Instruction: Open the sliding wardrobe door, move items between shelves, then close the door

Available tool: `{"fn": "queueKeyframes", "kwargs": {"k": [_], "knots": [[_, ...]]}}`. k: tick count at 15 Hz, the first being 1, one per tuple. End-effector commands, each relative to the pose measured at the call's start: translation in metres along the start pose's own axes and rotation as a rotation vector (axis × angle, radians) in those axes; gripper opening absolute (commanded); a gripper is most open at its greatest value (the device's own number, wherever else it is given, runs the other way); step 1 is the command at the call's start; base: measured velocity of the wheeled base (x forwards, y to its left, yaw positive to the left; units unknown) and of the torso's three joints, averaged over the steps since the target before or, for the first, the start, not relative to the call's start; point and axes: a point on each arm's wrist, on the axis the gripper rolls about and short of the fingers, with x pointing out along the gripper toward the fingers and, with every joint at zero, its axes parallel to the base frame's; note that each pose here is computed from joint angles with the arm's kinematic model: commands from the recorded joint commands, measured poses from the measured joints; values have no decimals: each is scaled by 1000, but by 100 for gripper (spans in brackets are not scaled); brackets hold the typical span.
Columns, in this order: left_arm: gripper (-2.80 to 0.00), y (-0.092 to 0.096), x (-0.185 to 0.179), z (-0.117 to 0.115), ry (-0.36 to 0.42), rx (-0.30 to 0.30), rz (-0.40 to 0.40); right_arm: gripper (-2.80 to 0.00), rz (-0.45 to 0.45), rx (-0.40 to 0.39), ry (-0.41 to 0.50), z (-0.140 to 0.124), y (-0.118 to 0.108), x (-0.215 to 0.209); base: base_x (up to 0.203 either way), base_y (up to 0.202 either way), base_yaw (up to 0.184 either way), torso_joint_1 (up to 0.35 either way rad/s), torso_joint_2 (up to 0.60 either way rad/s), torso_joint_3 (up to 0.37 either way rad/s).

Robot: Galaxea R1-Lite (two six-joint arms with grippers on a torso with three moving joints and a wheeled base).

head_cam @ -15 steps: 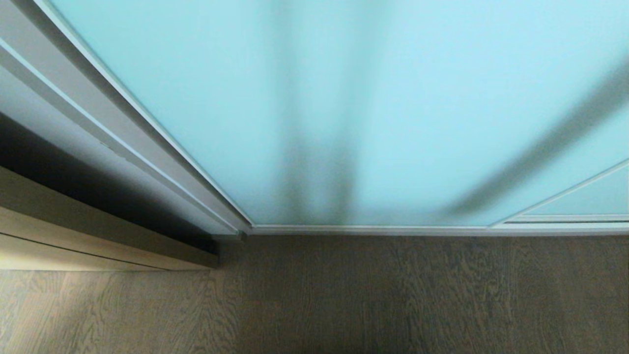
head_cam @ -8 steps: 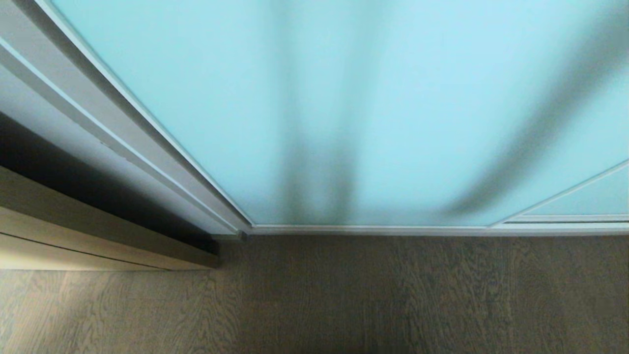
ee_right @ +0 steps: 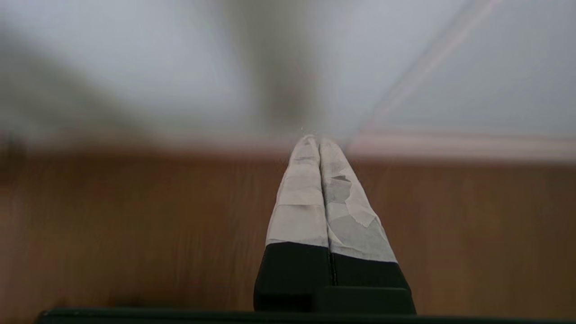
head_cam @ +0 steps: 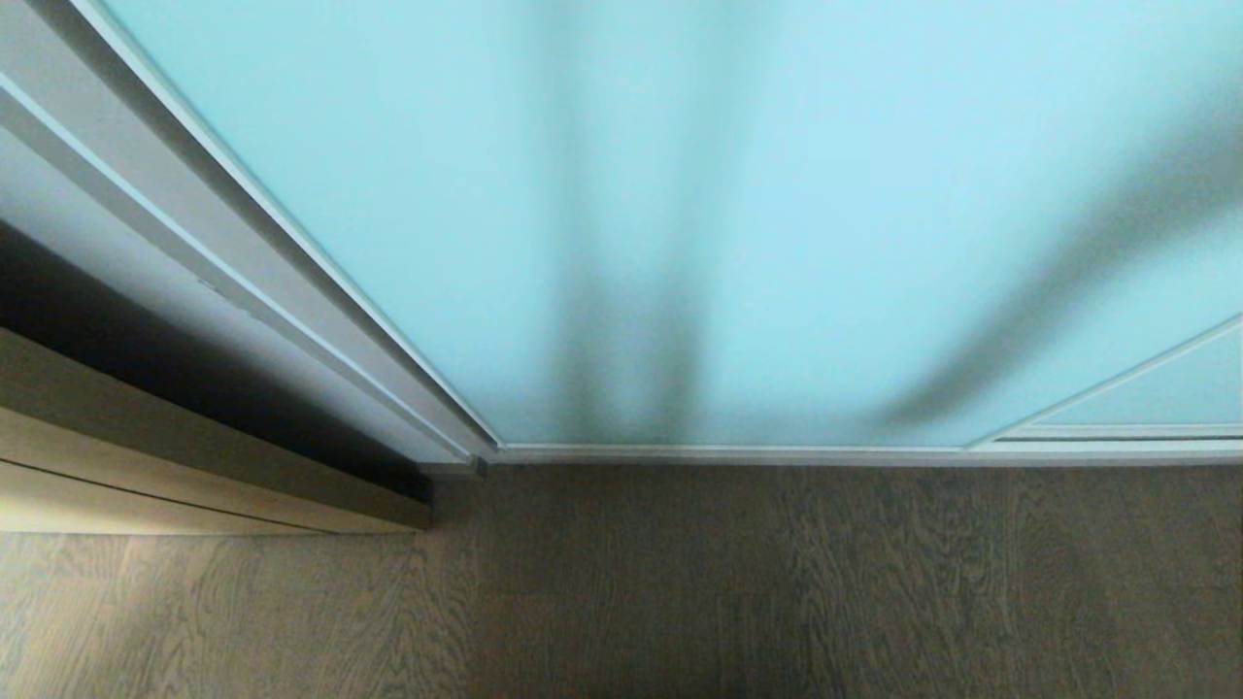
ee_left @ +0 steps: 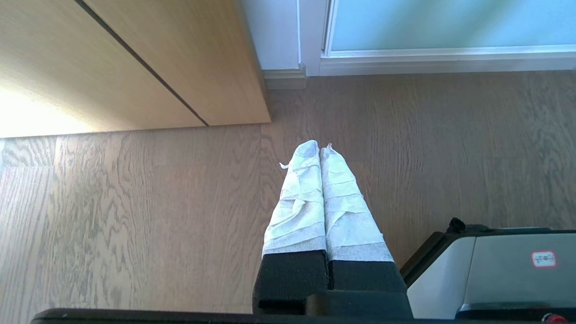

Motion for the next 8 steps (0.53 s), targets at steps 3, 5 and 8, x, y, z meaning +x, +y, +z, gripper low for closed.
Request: {"fn": "queueKeyframes", "kwargs": {"k": [3,5,8], "knots": [[-280,0,0,0,2,-1,0,-280,82,-9,58,-117,5,-47,0,0,0,0,0,0],[-280,0,0,0,2,-2,0,-280,88,-1,53,-148,4,-61,0,0,0,0,0,0],[-280,0,0,0,2,-2,0,-280,41,13,99,-175,3,-61,0,0,0,0,0,0]]}}
